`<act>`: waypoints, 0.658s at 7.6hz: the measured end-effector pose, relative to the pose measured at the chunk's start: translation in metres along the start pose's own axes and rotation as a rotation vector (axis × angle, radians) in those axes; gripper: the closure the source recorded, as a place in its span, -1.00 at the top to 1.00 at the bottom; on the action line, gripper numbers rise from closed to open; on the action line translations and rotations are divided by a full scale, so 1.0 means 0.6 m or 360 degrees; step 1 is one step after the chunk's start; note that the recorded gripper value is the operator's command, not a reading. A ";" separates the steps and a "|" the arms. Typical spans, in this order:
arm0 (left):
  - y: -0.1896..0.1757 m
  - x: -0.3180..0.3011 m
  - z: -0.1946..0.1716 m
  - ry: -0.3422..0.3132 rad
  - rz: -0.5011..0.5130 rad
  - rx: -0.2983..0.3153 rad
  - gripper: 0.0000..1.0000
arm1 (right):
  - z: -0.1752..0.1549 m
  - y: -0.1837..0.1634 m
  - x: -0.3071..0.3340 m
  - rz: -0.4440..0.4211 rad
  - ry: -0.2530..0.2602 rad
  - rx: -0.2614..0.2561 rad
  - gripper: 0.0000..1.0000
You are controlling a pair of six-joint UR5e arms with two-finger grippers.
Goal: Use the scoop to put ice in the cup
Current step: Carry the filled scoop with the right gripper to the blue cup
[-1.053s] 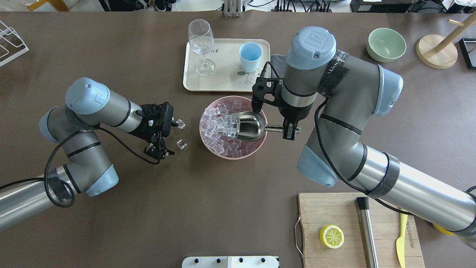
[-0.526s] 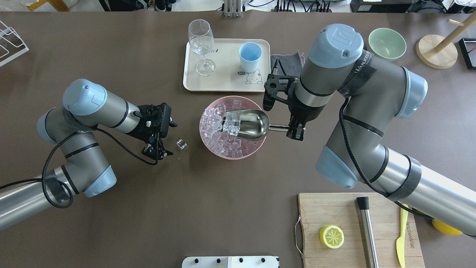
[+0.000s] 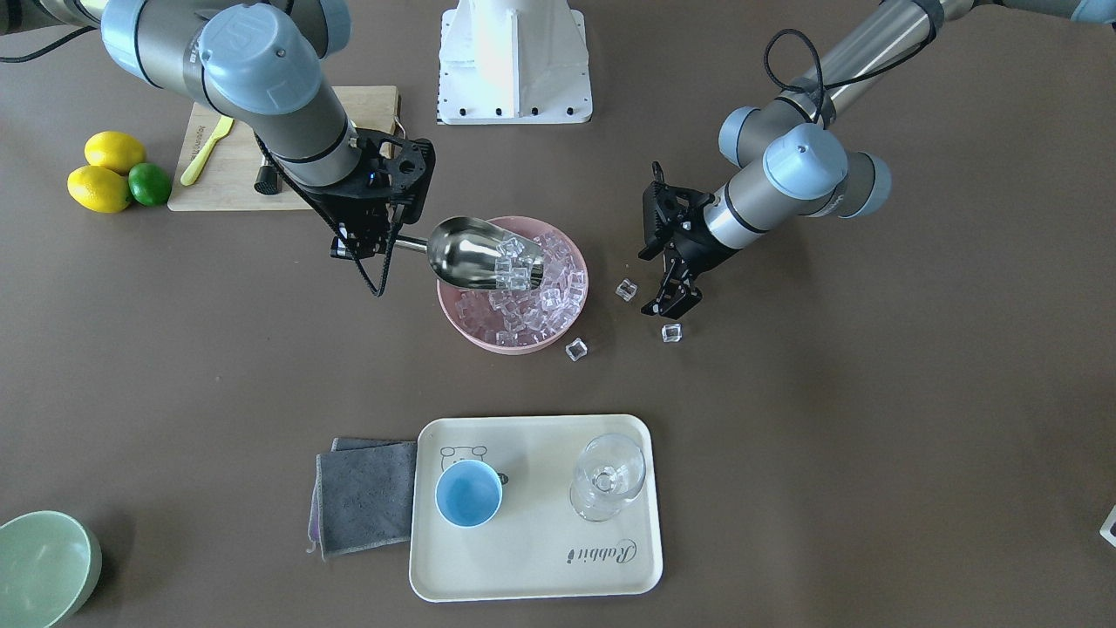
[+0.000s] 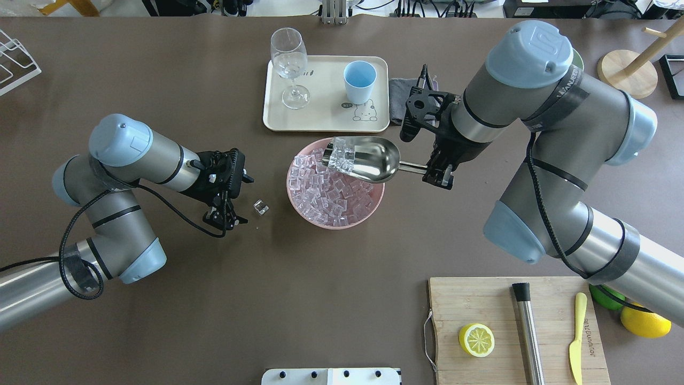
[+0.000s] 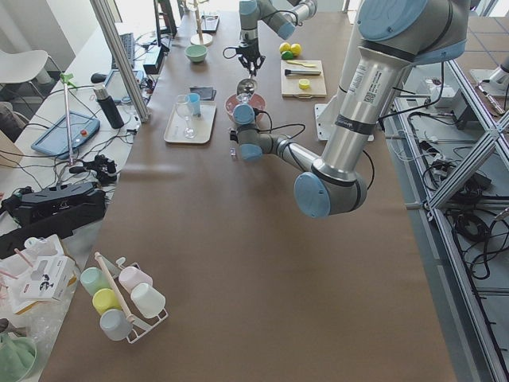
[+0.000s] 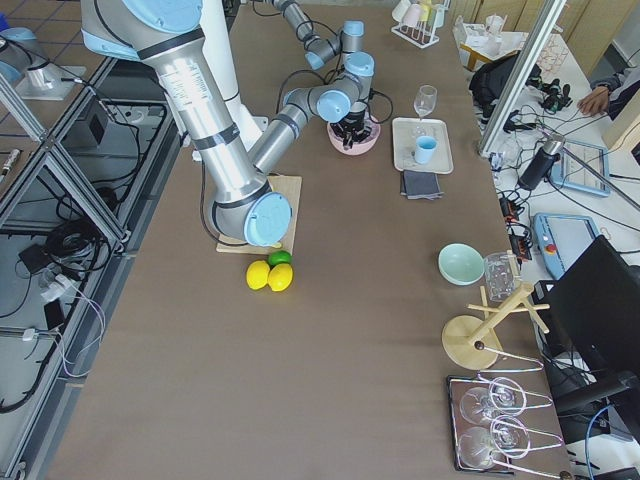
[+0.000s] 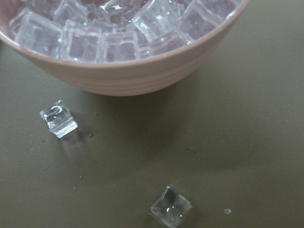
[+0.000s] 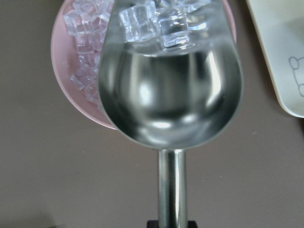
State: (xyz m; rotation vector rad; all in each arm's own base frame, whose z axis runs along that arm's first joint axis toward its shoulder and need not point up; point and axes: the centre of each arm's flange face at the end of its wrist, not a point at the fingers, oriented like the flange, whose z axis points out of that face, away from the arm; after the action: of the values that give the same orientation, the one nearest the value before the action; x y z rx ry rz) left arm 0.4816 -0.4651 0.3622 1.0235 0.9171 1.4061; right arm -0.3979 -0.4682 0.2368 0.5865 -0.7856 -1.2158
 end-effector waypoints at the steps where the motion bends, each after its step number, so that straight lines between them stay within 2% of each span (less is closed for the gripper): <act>1: 0.004 0.001 -0.002 -0.0001 0.0001 0.0002 0.98 | -0.017 0.007 0.017 0.0047 0.0031 0.0018 -1.00; 2: 0.012 0.004 -0.003 -0.0003 0.0003 0.0006 0.98 | -0.036 0.014 0.038 0.0134 0.0064 0.0032 -1.00; 5: 0.019 0.007 -0.004 -0.0005 0.0006 0.0011 0.98 | -0.062 0.014 0.105 0.0519 0.0133 0.0037 -1.00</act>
State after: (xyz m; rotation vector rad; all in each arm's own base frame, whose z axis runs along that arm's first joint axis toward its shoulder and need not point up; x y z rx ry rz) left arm 0.4753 -0.4618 0.3725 1.0327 0.9185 1.4052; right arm -0.3538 -0.5275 0.2339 0.5020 -0.7909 -0.8787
